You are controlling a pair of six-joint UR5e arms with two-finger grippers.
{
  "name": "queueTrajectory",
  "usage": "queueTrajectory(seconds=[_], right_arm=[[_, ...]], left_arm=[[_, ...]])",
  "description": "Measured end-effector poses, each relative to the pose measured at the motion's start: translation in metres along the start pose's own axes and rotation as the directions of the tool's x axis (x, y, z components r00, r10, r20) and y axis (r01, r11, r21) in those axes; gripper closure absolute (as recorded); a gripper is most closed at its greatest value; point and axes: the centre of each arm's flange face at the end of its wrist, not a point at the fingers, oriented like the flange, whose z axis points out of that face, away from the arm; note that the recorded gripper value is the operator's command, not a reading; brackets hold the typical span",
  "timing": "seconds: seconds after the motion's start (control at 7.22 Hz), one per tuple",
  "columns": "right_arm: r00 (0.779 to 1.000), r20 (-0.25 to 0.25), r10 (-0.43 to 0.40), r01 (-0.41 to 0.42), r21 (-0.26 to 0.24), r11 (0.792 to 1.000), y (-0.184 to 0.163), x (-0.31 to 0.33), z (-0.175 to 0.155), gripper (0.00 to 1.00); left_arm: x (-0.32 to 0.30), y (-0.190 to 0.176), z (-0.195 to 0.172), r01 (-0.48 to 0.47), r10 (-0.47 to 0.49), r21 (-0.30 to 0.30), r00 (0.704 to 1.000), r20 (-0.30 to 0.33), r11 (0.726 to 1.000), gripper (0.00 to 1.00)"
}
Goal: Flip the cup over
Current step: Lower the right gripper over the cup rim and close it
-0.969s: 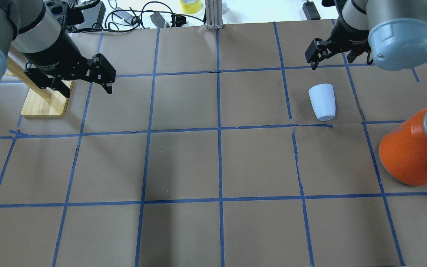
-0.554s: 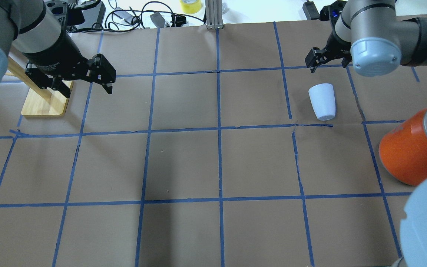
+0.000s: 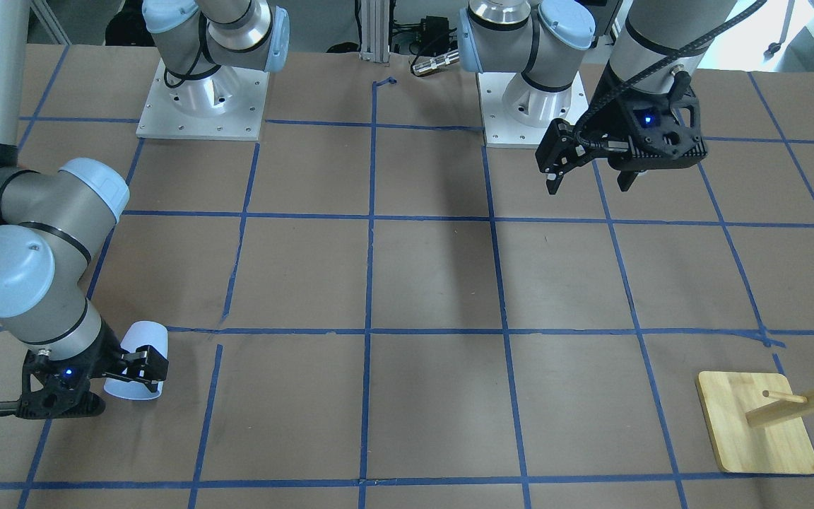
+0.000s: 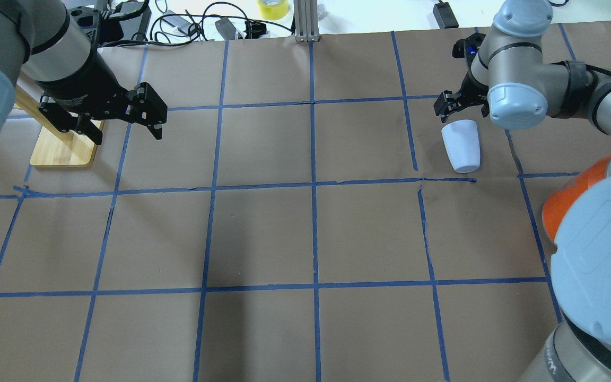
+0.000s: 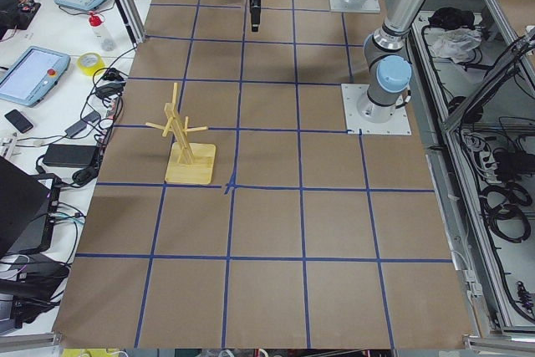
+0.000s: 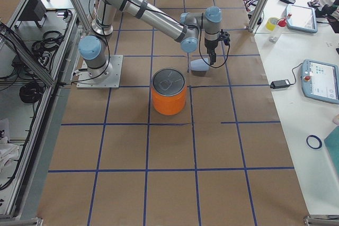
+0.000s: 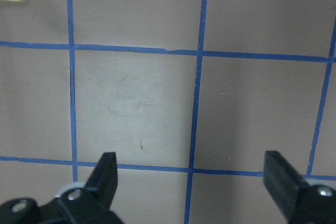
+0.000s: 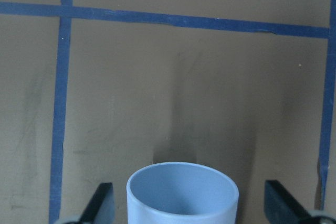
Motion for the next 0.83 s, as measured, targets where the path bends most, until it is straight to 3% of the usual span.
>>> queueTrajectory(seconds=[0.83], right_arm=[[1.000,0.017,-0.019,0.020,-0.057,0.998,0.017,-0.004,0.027,0.00]], left_arm=[[-0.001,0.001,0.001,-0.006,0.006,-0.002,1.000,0.009,1.000,0.00]])
